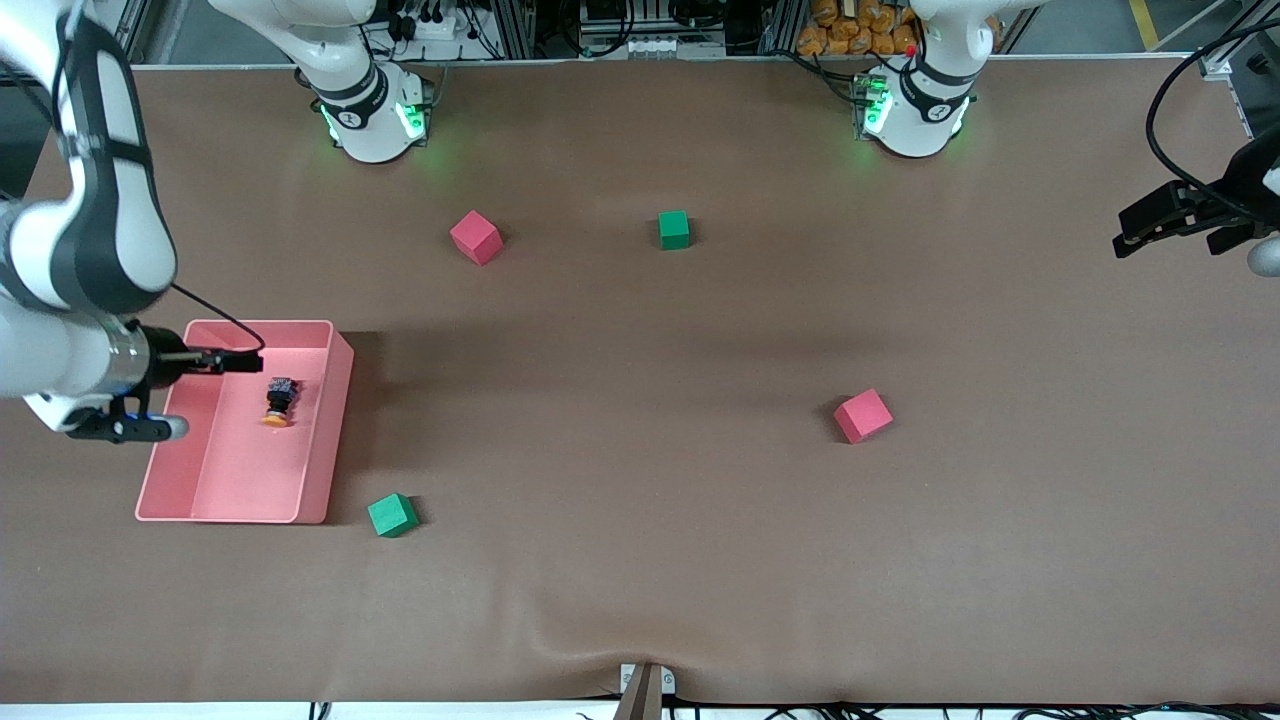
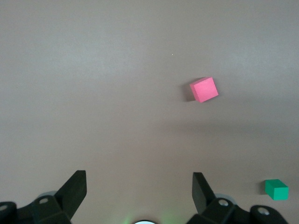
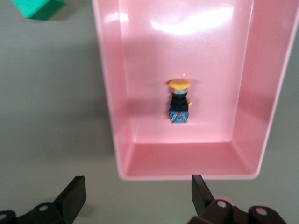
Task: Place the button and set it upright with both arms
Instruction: 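Reach the right gripper down into the pink tray toward the button, then grasp the yellow-capped button in the tray with the right gripper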
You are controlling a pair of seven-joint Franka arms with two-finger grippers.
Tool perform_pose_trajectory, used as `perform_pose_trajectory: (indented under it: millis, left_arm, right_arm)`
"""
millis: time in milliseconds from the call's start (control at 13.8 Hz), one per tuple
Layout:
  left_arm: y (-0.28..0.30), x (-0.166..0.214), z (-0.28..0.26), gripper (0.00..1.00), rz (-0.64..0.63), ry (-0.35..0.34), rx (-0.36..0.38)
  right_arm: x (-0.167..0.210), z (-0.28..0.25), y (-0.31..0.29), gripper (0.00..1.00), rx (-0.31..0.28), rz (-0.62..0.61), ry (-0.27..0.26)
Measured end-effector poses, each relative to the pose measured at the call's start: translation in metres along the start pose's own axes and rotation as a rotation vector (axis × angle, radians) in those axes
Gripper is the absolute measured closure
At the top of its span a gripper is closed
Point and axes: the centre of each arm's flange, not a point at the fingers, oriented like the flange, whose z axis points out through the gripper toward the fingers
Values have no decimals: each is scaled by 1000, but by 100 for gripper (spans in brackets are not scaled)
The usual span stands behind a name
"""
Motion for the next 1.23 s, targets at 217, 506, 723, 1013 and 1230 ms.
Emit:
perform_pose_trajectory:
  millis: [217,506,723,1013,1230]
  left_arm:
    - [-3,0,-2,0,-6,3,0]
    - [-7,-11,-7,0,-14,-36,5]
    - [-2,-16,-2,0,-3,-84,8]
    - [-4,-16,0,0,-7,-91,8]
    - [-2,-16,-4,0,-5,-83,8]
  right_arm:
    - [22,53,42,0,16,-21,20]
    - [32,113,44,0,9,-32,86]
    - [35,143,41,0,9,-36,95]
    - [46,172,45,0,6,-32,122]
    - [48,185,47,0,8,-30,118]
